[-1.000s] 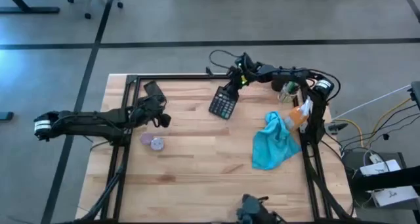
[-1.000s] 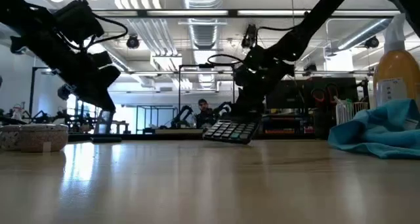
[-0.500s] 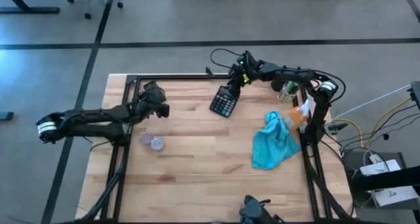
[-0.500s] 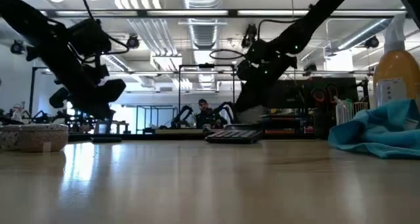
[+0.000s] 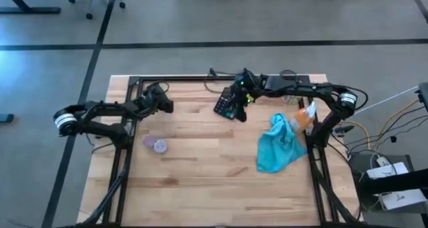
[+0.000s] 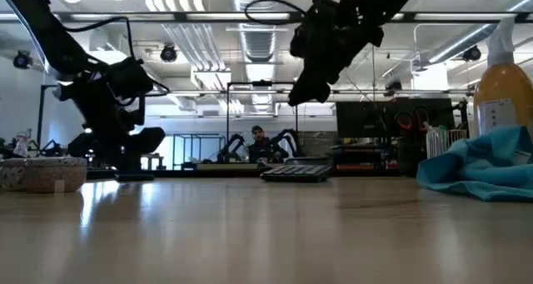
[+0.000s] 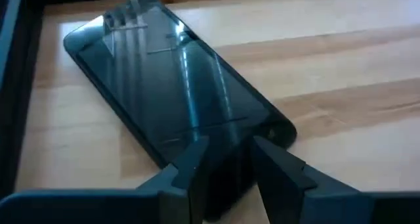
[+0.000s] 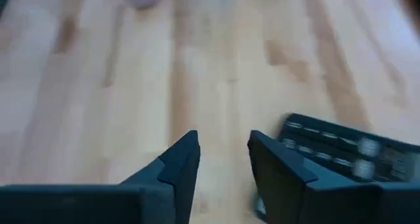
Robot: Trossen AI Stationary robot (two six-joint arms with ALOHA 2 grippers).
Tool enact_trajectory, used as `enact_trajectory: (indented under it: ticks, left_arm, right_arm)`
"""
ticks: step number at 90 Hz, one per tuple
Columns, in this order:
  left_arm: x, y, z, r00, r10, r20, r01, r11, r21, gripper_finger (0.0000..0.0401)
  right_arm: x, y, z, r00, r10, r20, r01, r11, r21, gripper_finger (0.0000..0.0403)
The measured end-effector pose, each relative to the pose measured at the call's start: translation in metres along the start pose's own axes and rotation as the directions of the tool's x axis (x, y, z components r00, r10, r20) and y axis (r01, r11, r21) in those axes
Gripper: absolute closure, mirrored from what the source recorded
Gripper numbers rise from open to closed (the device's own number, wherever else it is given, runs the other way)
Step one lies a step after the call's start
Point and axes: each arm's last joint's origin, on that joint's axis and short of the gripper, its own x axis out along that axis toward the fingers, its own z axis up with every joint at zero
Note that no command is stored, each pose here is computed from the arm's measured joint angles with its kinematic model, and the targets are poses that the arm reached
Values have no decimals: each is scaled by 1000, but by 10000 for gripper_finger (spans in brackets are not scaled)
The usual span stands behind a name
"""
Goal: Apply microfiber cloth
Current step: Spray the front and back of the cellphone using the spray bottle
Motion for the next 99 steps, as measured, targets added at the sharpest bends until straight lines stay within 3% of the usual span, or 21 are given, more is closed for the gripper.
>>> enact_trajectory:
  ticks: [6,14,29,43,56,65,73,91,99]
  left_arm:
    - [2,-4,-1,999,-39,-19,40,999,33,306]
    - [2,-13,-7,979,-177,-105,183,981,60,309]
    - [-12,-38,-26,871,-411,-267,460,875,152,319]
    - [-37,-66,-50,773,-549,-319,629,729,270,326]
    - [-71,-89,-71,627,-692,-356,777,526,346,325]
    - [-96,-100,-76,547,-749,-374,829,424,365,323]
    - [-112,-106,-76,530,-761,-373,838,403,369,318]
    - [-122,-103,-73,628,-692,-356,768,477,428,300]
    - [-122,-105,-73,629,-693,-352,765,469,442,292]
  right_arm:
    - [6,12,1,1000,-4,-13,4,1000,-31,296]
    - [12,27,2,999,-23,-25,21,997,-81,307]
    - [19,43,1,998,-50,-42,44,991,-125,327]
    - [35,65,-12,997,-30,-68,19,986,-167,344]
    - [55,87,-30,997,-72,-34,64,979,-194,352]
    - [69,104,-41,998,-55,3,55,981,-184,348]
    - [79,116,-49,998,-50,23,53,982,-180,335]
    - [103,136,-63,994,-108,-9,105,978,-181,298]
    - [103,143,-65,991,-131,-32,122,975,-187,284]
